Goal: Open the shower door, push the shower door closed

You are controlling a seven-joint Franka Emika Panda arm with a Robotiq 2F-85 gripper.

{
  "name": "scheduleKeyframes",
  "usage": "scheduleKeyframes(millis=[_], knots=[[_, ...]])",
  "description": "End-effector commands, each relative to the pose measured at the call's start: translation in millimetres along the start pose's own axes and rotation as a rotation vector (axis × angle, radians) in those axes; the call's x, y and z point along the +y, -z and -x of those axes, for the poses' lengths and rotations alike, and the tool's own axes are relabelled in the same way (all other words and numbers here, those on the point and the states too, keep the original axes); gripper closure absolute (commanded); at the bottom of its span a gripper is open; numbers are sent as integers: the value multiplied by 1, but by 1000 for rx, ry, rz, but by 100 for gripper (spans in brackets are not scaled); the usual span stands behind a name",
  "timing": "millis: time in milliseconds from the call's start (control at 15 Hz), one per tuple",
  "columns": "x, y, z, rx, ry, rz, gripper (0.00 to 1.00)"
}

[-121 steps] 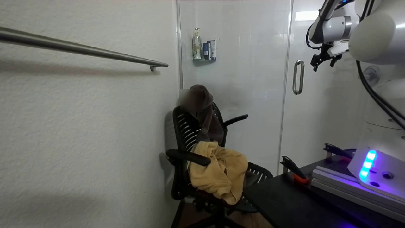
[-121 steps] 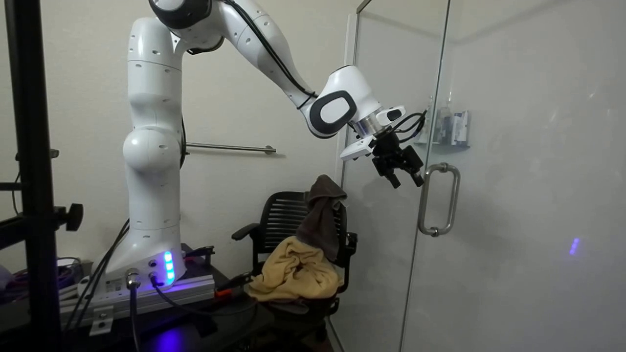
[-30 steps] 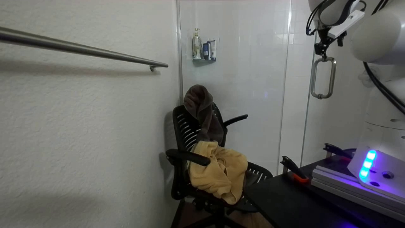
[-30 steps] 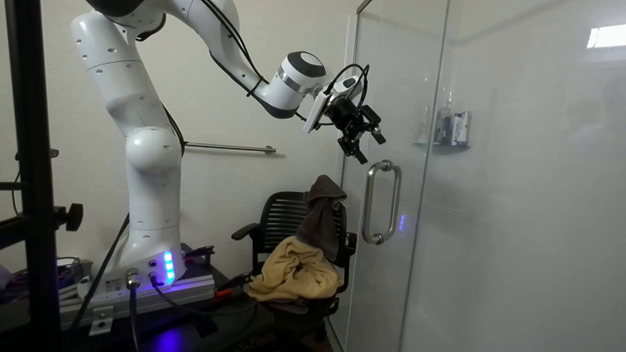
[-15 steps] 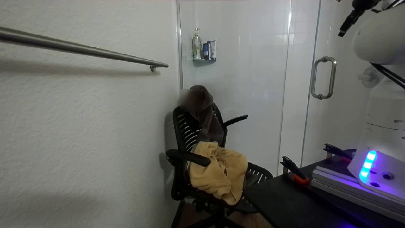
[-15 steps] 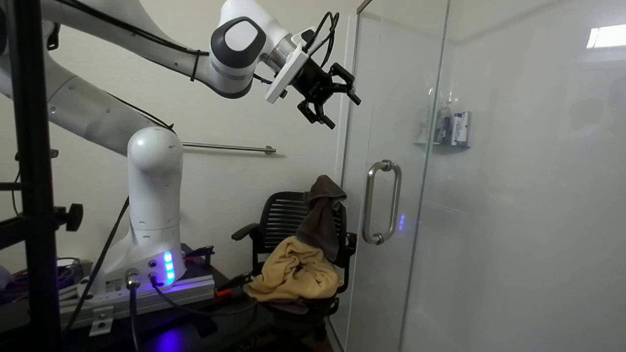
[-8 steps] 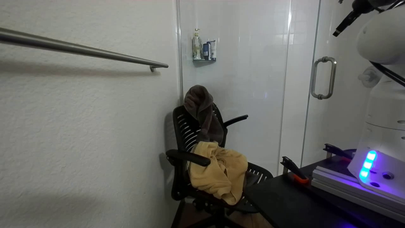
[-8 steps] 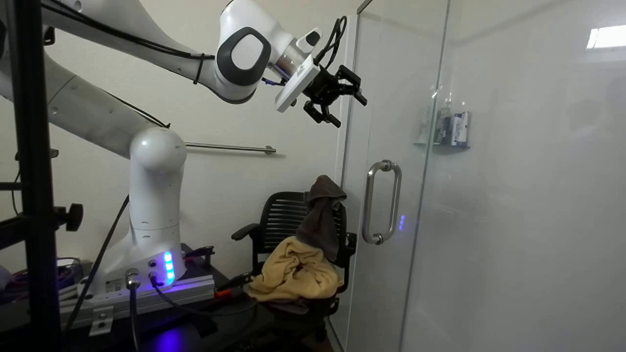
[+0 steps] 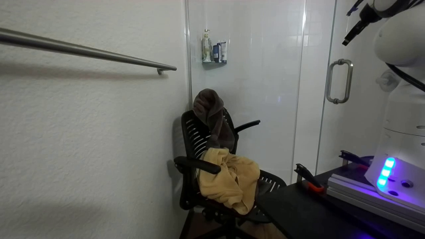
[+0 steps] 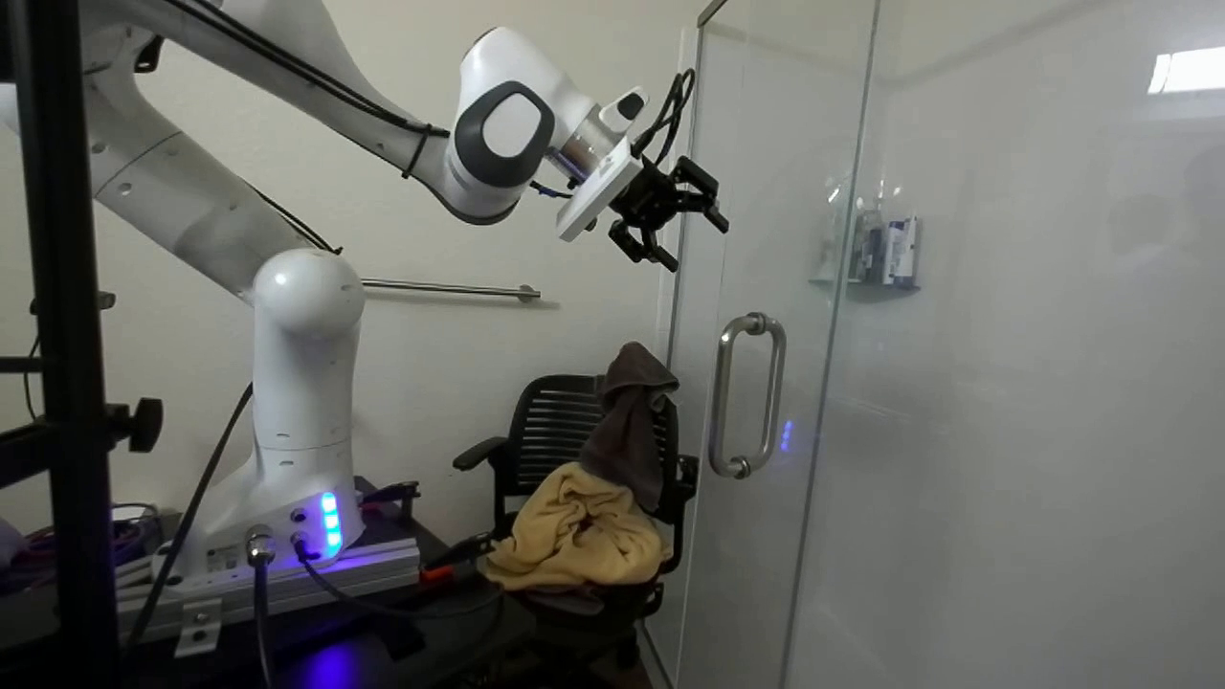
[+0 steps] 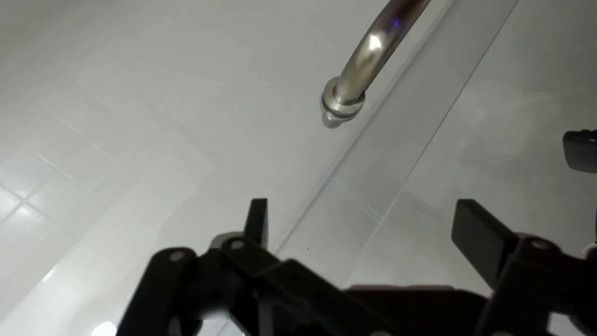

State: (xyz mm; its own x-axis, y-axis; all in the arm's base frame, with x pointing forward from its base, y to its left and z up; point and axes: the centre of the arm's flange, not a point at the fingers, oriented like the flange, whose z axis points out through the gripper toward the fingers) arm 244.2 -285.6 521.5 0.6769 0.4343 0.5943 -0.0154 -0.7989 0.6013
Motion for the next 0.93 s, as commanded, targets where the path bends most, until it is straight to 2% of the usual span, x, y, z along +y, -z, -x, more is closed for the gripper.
scheduleKeyframes(millis=[0,333,600,867], knots=[[-6,-44,-18,-37,23,1,0],[-5,-69,-35,-37,40,-55,0],[10,-91,-54,-60,29,-37,0],[23,-123,-88,-108,43,-6,0]])
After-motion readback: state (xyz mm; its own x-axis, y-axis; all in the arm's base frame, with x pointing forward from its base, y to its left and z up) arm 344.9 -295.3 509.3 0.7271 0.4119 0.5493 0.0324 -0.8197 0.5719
